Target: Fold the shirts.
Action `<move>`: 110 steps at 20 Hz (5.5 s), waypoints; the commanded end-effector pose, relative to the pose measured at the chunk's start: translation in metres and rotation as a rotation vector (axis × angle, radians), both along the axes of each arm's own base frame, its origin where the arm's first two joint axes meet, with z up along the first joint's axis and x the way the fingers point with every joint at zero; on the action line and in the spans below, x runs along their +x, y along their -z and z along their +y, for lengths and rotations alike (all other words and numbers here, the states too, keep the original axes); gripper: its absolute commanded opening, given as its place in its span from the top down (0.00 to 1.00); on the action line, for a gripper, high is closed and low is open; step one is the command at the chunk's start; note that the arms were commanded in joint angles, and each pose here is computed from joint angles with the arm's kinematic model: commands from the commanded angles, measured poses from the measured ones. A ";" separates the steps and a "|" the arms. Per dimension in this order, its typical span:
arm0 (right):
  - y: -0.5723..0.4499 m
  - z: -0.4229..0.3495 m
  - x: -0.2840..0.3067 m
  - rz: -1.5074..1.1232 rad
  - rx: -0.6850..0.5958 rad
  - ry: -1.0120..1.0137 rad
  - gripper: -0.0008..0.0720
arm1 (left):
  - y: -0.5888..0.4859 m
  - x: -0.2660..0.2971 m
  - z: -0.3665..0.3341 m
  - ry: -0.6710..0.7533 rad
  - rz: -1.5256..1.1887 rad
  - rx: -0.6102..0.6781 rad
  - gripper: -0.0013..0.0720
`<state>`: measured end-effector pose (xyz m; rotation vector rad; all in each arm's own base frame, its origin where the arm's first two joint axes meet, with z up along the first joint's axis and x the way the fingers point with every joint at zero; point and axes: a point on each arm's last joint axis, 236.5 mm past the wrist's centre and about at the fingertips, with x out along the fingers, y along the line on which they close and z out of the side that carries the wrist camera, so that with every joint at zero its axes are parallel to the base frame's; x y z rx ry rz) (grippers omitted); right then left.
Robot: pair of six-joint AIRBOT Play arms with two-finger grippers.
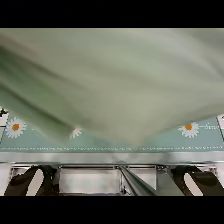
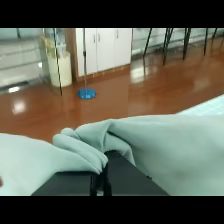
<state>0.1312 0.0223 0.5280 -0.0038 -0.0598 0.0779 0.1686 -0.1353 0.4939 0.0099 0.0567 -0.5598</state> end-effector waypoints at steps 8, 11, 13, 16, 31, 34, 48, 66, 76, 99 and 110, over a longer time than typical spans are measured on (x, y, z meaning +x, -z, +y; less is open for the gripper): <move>0.141 0.003 0.152 0.591 0.038 -0.035 0.96 | 0.263 0.121 -0.002 0.101 0.696 -0.221 0.95; 0.233 0.015 0.230 0.842 0.071 -0.095 0.96 | 0.362 0.163 -0.008 0.049 0.841 -0.245 0.95; 0.296 0.015 0.277 0.982 0.099 -0.095 0.96 | 0.410 0.194 -0.002 -0.016 0.915 -0.260 0.95; 0.376 0.022 0.333 1.115 0.175 -0.103 0.96 | 0.455 0.235 0.010 -0.091 0.984 -0.275 0.95; 0.564 0.019 0.126 1.778 0.419 -0.047 0.43 | 0.492 0.258 -0.002 -0.016 1.135 -0.258 0.95; 0.603 0.038 0.042 1.916 0.467 -0.060 0.43 | 0.492 0.258 -0.002 -0.017 1.135 -0.258 0.95; 0.651 0.107 0.052 1.884 0.637 -0.260 0.53 | 0.492 0.254 -0.005 0.000 1.151 -0.255 0.95; 0.544 -0.039 0.358 1.341 0.610 -0.171 0.96 | 0.522 0.158 -0.088 0.191 1.364 -0.123 0.95; 0.542 -0.002 0.433 1.252 0.821 -0.321 0.43 | 0.545 0.131 -0.105 0.181 1.414 -0.099 0.95; 0.609 0.086 0.055 1.726 0.671 -0.211 0.43 | 0.543 0.165 -0.071 0.074 1.366 -0.194 0.95; 0.632 0.154 0.090 1.720 0.704 -0.306 0.43 | 0.543 0.166 -0.071 0.072 1.365 -0.195 0.95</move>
